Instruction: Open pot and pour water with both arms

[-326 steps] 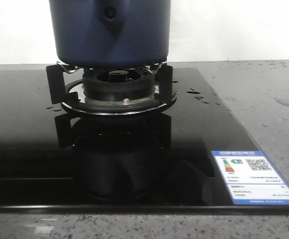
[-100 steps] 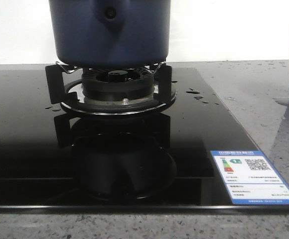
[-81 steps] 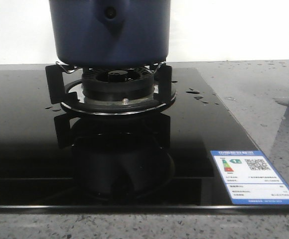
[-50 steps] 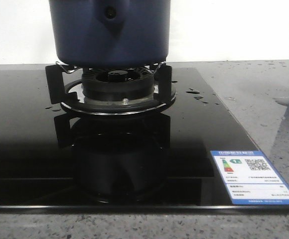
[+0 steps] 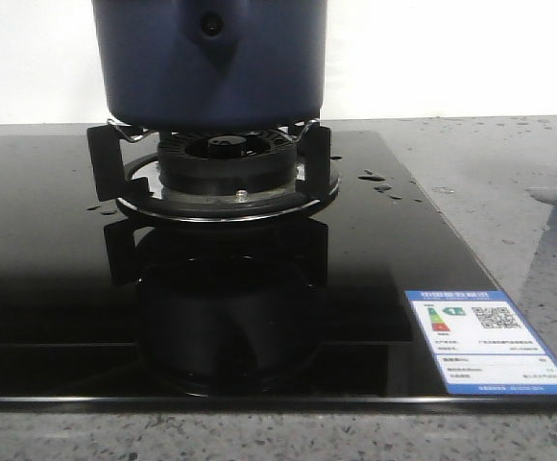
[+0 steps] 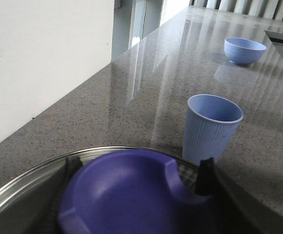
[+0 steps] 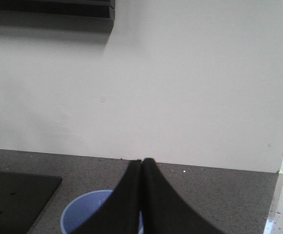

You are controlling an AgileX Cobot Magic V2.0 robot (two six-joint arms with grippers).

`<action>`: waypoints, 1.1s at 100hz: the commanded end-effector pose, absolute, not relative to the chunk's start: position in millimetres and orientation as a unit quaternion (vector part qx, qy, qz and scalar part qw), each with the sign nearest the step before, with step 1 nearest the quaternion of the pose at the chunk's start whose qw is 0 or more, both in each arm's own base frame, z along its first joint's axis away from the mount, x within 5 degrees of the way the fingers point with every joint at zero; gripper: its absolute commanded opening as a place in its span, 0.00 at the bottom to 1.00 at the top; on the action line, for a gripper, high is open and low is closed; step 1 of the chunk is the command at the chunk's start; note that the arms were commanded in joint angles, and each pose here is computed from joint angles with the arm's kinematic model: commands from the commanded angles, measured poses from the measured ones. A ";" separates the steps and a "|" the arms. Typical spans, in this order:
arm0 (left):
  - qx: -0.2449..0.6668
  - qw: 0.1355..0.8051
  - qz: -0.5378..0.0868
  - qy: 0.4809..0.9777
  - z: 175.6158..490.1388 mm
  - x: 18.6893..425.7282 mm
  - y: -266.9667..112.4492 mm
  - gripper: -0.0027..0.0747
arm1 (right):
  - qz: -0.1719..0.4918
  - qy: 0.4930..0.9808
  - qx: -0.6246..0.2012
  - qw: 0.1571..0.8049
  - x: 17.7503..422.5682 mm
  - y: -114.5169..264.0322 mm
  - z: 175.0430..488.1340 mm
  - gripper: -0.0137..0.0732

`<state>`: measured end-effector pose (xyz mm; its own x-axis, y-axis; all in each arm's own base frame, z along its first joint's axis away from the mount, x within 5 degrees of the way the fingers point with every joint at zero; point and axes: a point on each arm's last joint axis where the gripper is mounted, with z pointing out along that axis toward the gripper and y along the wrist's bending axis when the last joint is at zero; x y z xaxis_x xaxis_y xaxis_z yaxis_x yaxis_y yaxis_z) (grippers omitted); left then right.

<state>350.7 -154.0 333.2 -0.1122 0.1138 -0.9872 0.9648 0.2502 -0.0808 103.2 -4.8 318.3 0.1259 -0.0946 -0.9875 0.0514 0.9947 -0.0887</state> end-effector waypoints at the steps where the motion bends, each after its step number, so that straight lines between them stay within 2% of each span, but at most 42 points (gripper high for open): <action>1: 0.429 0.535 -0.434 0.584 364.2 341.9 -153.0 0.52 | -0.041 0.623 -0.022 0.780 100.5 -2.7 333.6 0.08; 10: 0.421 0.540 -0.439 0.582 365.9 342.5 -153.0 0.72 | -0.041 0.623 -0.022 0.780 100.5 -2.7 333.6 0.08; 17: 0.409 0.548 -0.448 0.577 370.2 342.0 -152.6 0.82 | -0.042 0.624 -0.022 0.780 100.5 -2.8 333.4 0.08; 30: 0.397 0.569 -0.451 0.562 386.4 335.3 -147.2 0.83 | -0.042 0.626 -0.021 0.779 100.6 -2.9 333.1 0.08; 40: 0.380 0.596 -0.443 0.552 405.3 328.0 -136.0 0.73 | -0.044 0.634 -0.018 0.772 101.0 -3.7 331.3 0.08; 52: 0.348 0.635 -0.408 0.556 434.8 313.7 -115.5 0.48 | -0.049 0.649 -0.012 0.759 101.5 -5.4 327.6 0.08; 59: 0.337 0.656 -0.389 0.552 453.0 300.1 -102.7 0.36 | -0.051 0.655 -0.009 0.754 101.7 -6.0 326.3 0.08; 79: 0.313 0.698 -0.318 0.560 484.7 250.4 -74.5 0.18 | -0.055 0.653 -0.015 0.755 101.7 -5.6 326.8 0.08; 94: 0.267 0.716 -0.260 0.591 472.3 210.7 -62.6 0.11 | -0.059 0.650 -0.026 0.757 101.7 -4.5 327.1 0.07; 110: 0.206 0.716 -0.220 0.629 424.8 164.0 -52.1 0.06 | -0.061 0.649 -0.061 0.756 101.8 0.6 326.9 0.07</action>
